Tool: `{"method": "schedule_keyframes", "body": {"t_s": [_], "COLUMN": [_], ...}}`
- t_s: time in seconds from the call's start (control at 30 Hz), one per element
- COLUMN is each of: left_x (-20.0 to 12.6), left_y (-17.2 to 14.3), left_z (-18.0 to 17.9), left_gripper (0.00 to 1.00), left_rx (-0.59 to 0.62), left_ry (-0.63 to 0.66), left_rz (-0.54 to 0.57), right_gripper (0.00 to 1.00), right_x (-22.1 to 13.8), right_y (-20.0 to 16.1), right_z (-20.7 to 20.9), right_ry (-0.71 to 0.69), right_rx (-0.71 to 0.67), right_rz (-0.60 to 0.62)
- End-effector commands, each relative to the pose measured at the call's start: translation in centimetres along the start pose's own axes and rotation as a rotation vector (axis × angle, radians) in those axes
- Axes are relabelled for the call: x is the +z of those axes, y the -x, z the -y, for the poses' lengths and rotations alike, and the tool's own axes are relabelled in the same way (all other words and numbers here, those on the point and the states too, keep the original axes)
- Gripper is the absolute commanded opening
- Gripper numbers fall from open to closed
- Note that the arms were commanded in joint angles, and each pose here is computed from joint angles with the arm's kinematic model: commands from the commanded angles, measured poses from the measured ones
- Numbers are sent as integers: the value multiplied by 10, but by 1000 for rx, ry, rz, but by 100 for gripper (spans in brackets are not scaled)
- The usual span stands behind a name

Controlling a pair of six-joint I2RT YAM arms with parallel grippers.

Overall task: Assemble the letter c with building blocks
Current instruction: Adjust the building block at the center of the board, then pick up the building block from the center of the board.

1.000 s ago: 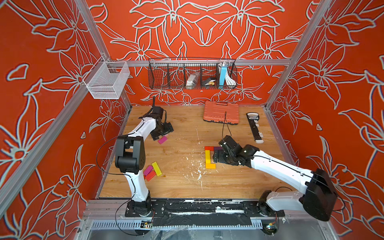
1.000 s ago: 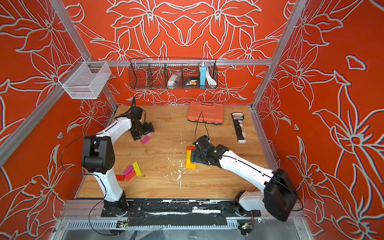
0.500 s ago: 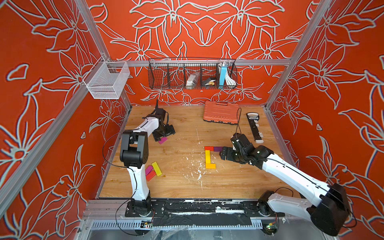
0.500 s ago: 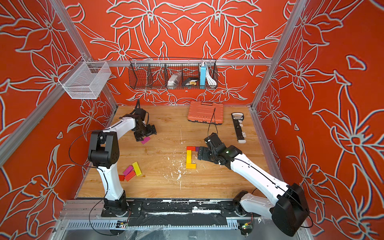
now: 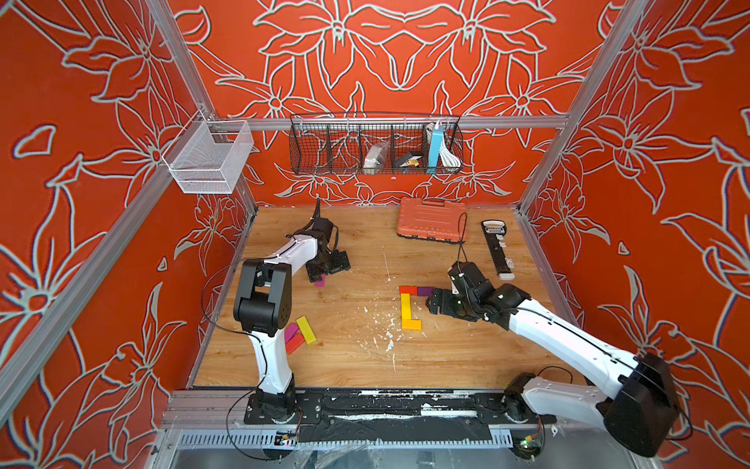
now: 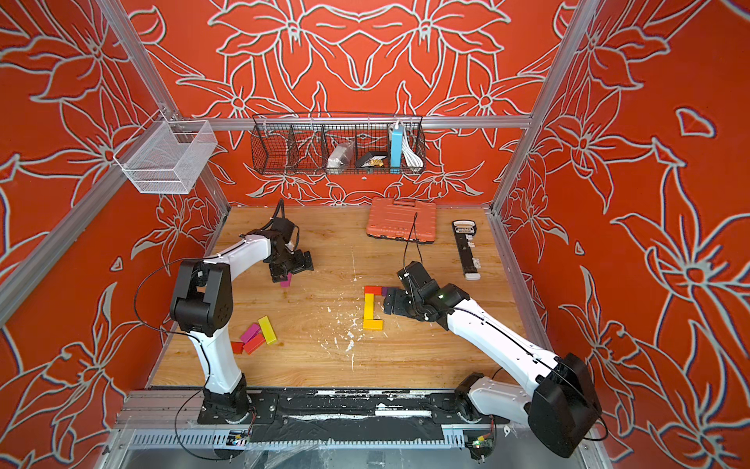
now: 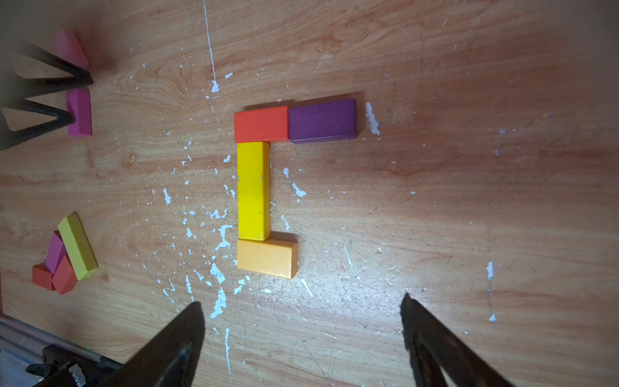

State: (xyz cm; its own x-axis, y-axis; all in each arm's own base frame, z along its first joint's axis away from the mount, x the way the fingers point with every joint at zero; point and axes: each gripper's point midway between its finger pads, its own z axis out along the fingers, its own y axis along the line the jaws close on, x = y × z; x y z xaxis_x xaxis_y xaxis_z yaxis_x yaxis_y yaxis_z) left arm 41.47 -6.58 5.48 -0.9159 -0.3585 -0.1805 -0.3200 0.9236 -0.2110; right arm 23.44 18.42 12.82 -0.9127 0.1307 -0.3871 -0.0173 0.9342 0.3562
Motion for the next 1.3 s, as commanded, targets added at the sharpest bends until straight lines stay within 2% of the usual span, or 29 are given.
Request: {"method": "schedule_keyframes", "body": {"t_s": [0.0,0.2,0.33,0.67,1.13,1.27], "left_x": [-12,-11,-5,8,23,24], "left_y": [17,25,18,4,-9,-10], "left_z": [-16,-38,-48,-52,-54,-53], "left_gripper": [99,99,96,78,62,48], "left_rx": [51,87,96,91,78,79], "left_ry": [102,232,281,273,258,247], "left_rz": [39,42,2,-44,-79,-78], "right_gripper": [93,93,94,93,93,92], "right_x": [3,5,9,12,5,4], "right_y": [-2,-4,-5,-4,-3,-3], "right_z": [3,4,3,2,5,4], "right_ry": [0,-3,3,1,-10,-4], "right_rx": [-1,-8,-3,-2,6,16], "right_rz": [-9,-13,-22,-34,-17,-18]}}
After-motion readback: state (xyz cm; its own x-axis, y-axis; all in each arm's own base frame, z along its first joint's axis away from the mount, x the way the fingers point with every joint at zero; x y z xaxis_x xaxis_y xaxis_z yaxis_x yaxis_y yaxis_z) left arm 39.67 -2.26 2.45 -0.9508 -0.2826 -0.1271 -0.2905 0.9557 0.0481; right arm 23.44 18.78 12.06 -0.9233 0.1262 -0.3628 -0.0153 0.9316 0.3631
